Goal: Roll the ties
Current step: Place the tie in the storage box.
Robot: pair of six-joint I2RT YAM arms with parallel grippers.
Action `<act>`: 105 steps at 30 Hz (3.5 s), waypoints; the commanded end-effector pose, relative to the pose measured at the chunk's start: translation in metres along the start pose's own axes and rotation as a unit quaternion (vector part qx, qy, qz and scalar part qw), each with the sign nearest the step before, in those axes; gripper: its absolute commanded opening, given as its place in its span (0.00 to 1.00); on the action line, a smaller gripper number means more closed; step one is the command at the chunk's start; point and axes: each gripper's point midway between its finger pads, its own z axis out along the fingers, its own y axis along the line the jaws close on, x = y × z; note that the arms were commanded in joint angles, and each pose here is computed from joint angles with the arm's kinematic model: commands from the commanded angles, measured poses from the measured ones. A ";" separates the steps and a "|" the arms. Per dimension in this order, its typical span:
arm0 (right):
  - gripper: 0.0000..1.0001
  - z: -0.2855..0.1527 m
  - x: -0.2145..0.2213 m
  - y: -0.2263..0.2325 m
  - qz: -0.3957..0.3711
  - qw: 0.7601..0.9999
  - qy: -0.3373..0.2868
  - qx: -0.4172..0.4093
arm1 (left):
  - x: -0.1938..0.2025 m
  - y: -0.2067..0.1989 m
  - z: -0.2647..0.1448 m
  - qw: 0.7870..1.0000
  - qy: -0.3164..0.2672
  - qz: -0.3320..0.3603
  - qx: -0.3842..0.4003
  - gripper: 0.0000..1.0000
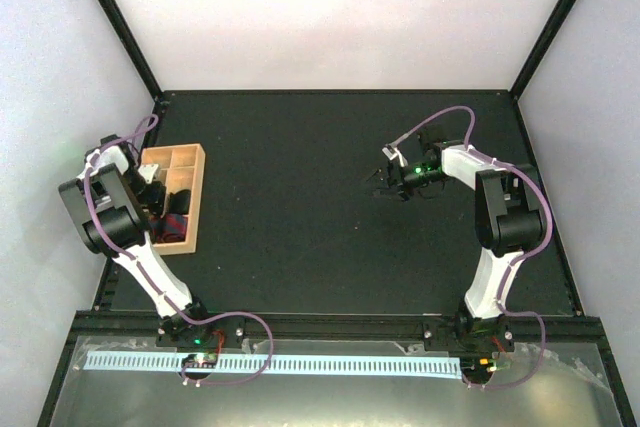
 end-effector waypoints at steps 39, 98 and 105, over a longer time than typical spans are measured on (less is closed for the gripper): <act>1.00 -0.009 -0.011 0.003 -0.017 0.999 0.027 -0.018 | -0.035 -0.055 -0.038 0.993 -0.105 0.029 0.044 0.39; 1.00 -0.008 -0.012 0.001 -0.010 0.999 0.024 -0.019 | -0.037 -0.039 -0.002 0.995 -0.093 0.027 0.020 0.56; 1.00 -0.010 -0.012 0.003 -0.015 1.000 0.023 -0.015 | -0.039 -0.033 -0.025 0.994 -0.107 0.023 0.015 0.70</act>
